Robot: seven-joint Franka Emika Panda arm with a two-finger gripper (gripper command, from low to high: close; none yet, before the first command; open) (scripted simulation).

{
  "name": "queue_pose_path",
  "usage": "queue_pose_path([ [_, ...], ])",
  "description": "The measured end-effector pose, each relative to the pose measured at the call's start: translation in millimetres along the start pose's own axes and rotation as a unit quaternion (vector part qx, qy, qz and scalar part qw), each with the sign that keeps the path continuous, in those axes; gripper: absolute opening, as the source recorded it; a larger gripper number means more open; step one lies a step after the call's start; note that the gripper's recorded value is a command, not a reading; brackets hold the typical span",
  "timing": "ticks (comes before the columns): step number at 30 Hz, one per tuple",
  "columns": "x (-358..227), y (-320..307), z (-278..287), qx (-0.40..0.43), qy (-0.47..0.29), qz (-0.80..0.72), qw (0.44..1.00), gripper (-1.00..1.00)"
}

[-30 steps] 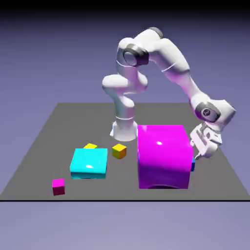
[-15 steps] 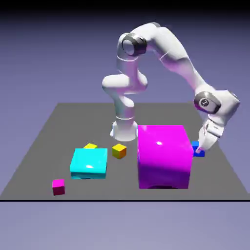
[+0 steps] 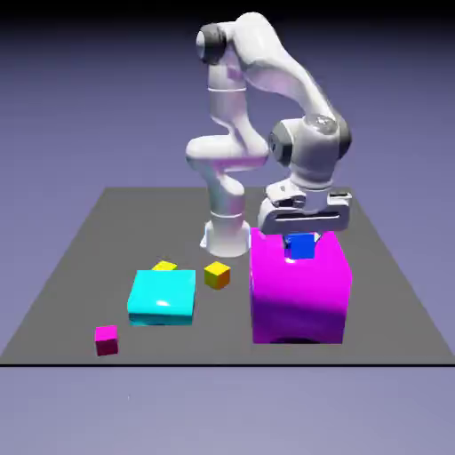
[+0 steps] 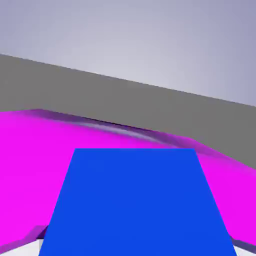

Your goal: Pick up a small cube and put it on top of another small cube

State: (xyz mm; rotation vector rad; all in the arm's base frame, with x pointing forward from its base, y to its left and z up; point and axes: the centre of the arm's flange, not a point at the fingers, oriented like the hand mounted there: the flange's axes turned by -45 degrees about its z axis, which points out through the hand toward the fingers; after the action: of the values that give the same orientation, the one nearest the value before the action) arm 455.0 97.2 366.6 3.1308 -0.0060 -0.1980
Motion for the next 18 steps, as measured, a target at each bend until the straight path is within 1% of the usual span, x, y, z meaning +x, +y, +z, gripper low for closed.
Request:
queue_pose_path([
  [2,-13,50,8,0.025,-0.010,0.069,0.997,-1.00],
  [4,-31,87,28,0.038,-0.032,0.119,0.992,-1.00],
  [10,-104,171,89,0.092,-0.098,0.259,0.956,-1.00],
  [14,-160,197,131,0.135,-0.141,0.341,0.920,-1.00],
  [16,-171,175,153,0.117,-0.175,0.348,0.914,-1.00],
  [18,-171,172,164,0.119,-0.175,0.347,0.914,-1.00],
])
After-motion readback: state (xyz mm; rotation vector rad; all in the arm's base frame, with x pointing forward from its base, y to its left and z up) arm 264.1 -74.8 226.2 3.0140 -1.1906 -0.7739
